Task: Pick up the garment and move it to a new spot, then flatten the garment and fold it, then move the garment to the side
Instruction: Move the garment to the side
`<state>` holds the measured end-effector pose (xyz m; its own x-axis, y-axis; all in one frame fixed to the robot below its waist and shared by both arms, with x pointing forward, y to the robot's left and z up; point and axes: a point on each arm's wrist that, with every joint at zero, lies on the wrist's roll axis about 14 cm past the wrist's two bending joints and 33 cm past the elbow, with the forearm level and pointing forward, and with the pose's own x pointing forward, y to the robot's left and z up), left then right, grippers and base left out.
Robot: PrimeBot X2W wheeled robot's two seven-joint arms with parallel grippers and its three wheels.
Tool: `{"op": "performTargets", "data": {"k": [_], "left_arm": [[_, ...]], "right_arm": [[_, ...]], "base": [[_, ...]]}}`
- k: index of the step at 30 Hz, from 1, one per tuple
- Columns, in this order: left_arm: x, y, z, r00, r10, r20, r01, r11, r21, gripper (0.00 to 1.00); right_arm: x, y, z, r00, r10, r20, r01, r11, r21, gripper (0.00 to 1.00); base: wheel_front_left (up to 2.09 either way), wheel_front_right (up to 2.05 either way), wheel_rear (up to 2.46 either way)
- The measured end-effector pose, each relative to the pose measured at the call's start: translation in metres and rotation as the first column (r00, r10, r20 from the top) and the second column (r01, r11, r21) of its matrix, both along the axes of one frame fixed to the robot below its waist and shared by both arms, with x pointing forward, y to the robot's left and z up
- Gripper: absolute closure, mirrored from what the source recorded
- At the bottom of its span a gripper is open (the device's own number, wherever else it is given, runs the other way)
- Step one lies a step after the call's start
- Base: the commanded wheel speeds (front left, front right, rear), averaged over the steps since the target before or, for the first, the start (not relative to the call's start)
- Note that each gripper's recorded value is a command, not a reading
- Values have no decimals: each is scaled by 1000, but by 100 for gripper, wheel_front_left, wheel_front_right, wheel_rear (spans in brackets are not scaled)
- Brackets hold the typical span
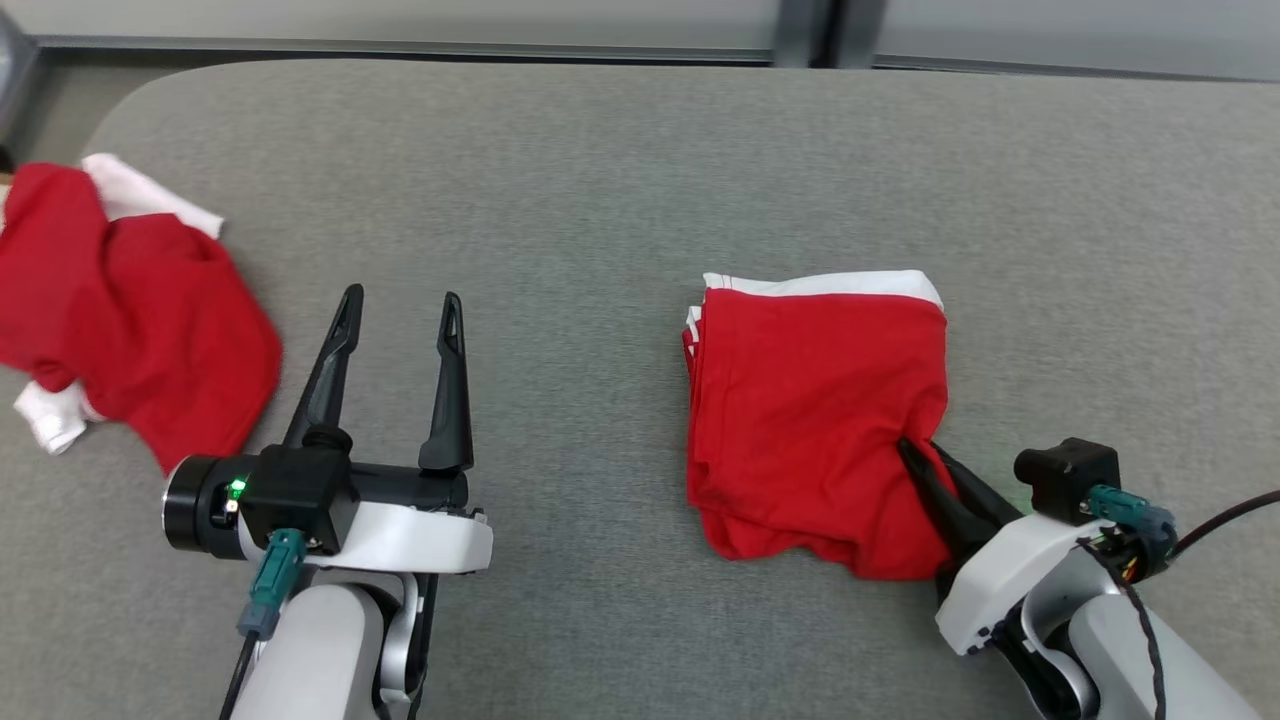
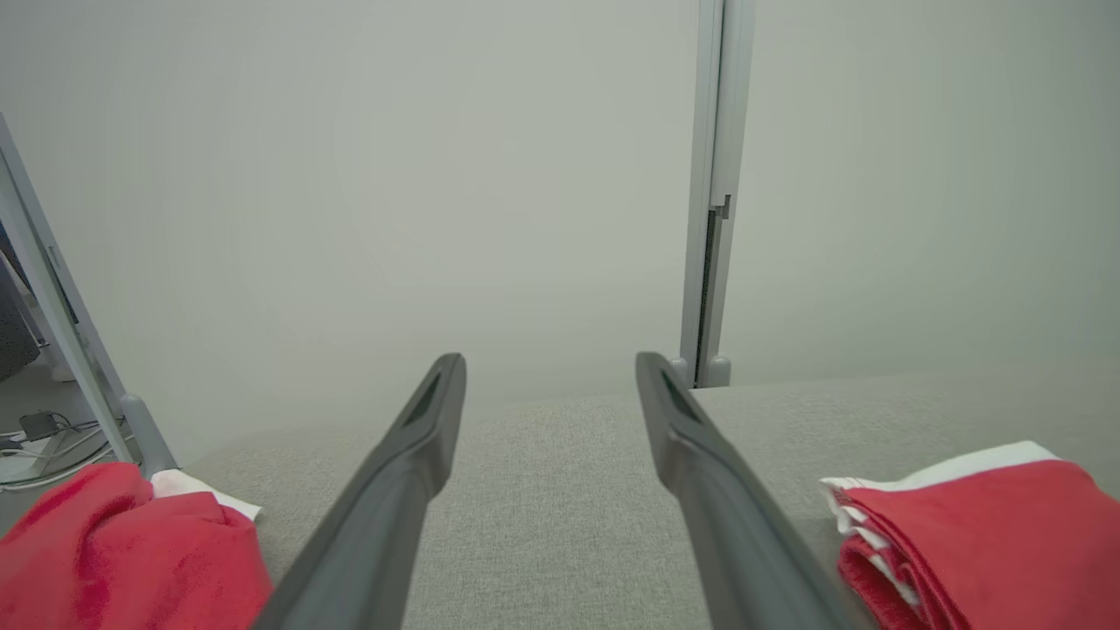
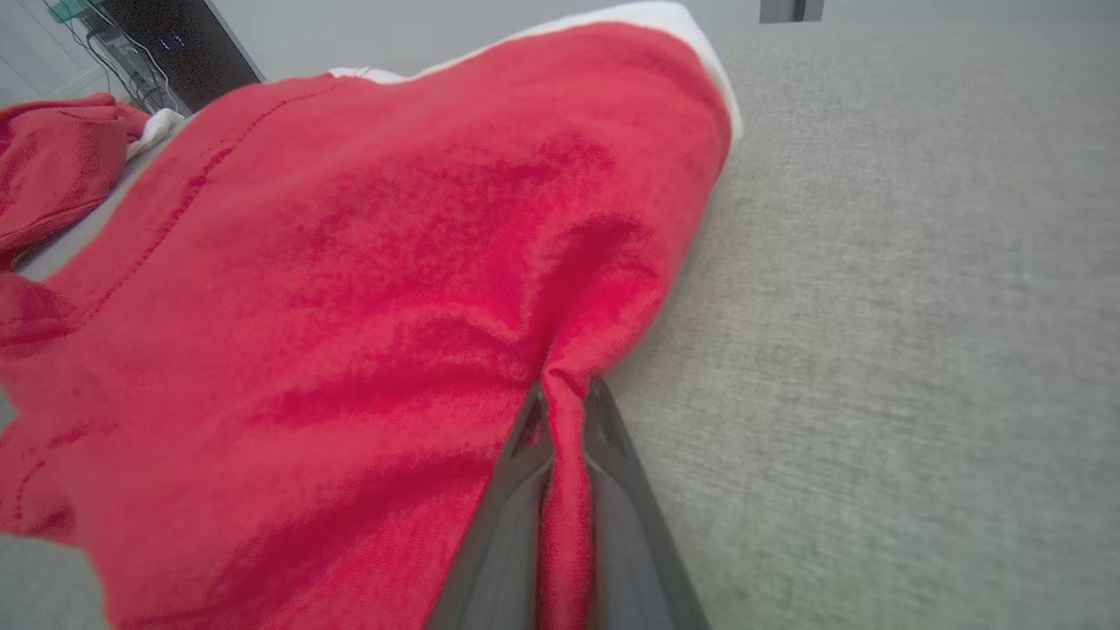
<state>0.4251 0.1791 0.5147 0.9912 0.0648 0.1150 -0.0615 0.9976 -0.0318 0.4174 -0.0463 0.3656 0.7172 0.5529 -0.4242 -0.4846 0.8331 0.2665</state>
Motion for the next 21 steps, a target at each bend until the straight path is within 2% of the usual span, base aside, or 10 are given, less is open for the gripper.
{"op": "performTargets", "data": {"k": [7,12,16,21], "left_arm": [[32,-53,4,986,-162,43,161,987,20,0],[54,-98,0,953,-297,57,295,955,34,0],[67,-135,-6,917,-395,51,394,919,35,0],[84,-167,-19,877,-479,37,478,878,33,0]], "right_arm": [[-2,-70,-2,992,-122,30,124,988,-92,100],[-5,-118,0,975,-216,52,221,964,-145,100],[-2,-157,3,961,-265,77,276,939,-206,100],[18,-216,5,940,-319,117,340,887,-311,100]], "base": [[0,0,0],[0,0,0],[0,0,0],[0,0,0]]}}
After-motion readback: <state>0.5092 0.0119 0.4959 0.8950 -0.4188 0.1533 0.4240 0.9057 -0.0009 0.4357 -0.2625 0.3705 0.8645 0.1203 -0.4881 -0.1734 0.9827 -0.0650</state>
